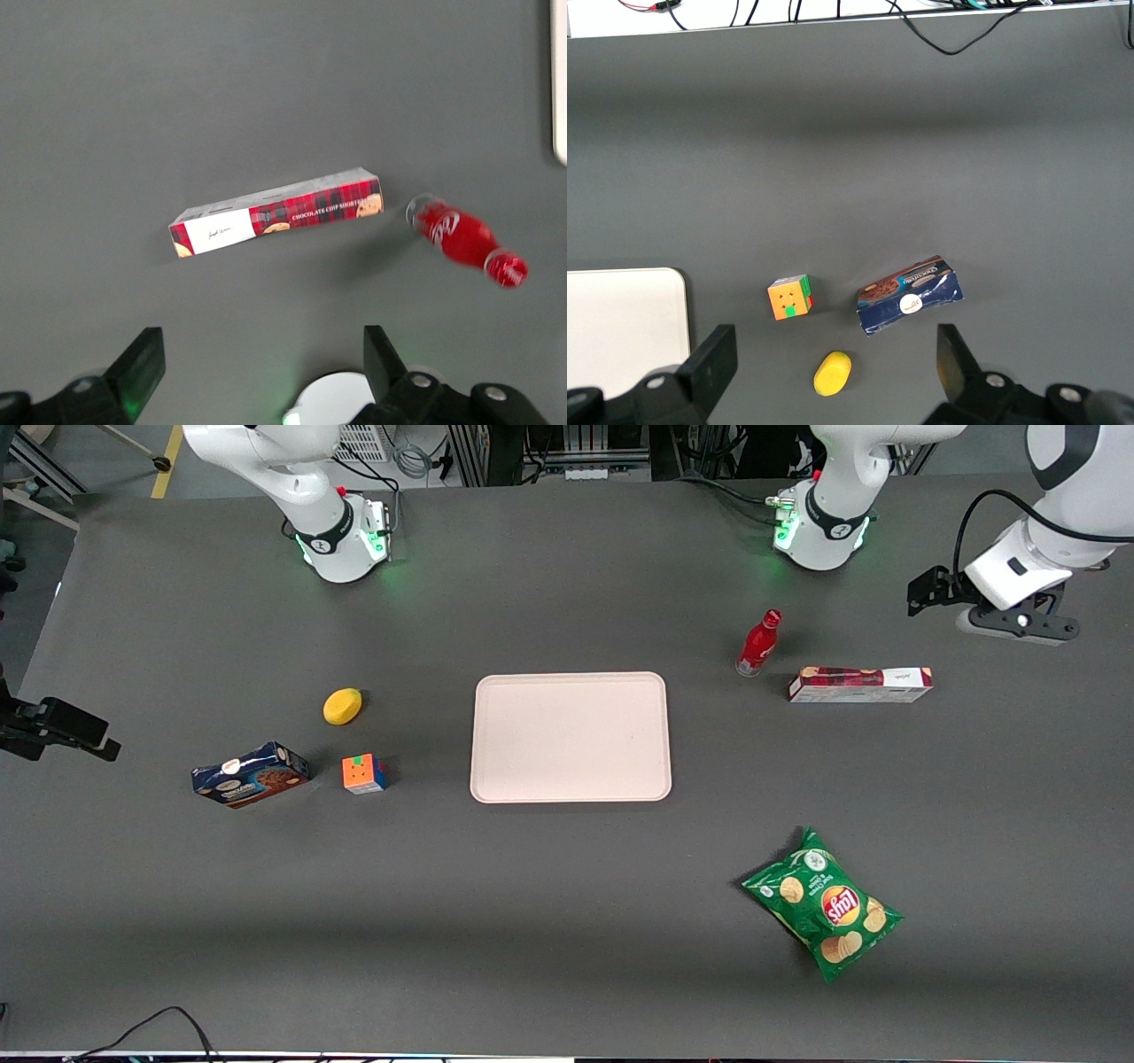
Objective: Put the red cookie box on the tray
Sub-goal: 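Raise the left gripper and move it over the shortbread box's end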
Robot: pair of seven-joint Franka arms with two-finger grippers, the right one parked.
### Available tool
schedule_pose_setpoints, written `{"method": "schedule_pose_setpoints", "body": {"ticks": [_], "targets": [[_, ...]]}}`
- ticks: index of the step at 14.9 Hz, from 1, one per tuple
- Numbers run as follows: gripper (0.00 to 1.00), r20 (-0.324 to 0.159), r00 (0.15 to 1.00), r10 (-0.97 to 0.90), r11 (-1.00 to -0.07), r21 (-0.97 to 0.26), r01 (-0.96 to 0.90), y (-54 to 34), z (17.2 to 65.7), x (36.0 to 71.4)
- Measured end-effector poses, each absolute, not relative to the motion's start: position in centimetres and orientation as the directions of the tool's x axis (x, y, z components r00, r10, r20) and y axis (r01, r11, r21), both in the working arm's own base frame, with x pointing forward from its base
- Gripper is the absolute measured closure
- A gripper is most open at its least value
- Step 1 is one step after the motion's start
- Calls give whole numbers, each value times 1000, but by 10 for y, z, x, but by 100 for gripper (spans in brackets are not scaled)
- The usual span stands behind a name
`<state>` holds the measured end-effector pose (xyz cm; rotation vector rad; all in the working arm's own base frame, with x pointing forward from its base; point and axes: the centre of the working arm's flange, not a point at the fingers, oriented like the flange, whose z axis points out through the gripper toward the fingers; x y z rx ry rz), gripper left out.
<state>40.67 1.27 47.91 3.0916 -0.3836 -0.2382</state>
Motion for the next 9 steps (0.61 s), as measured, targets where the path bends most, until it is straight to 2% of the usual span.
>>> {"method": "schedule_pose_setpoints", "body": {"ticks": [4, 6, 9], "targets": [[0, -162, 849, -502, -864, 77, -497, 14, 458, 399], [0, -147, 744, -652, -757, 70, -650, 16, 445, 399], [0, -90, 545, -833, -550, 51, -833, 19, 422, 399]]}}
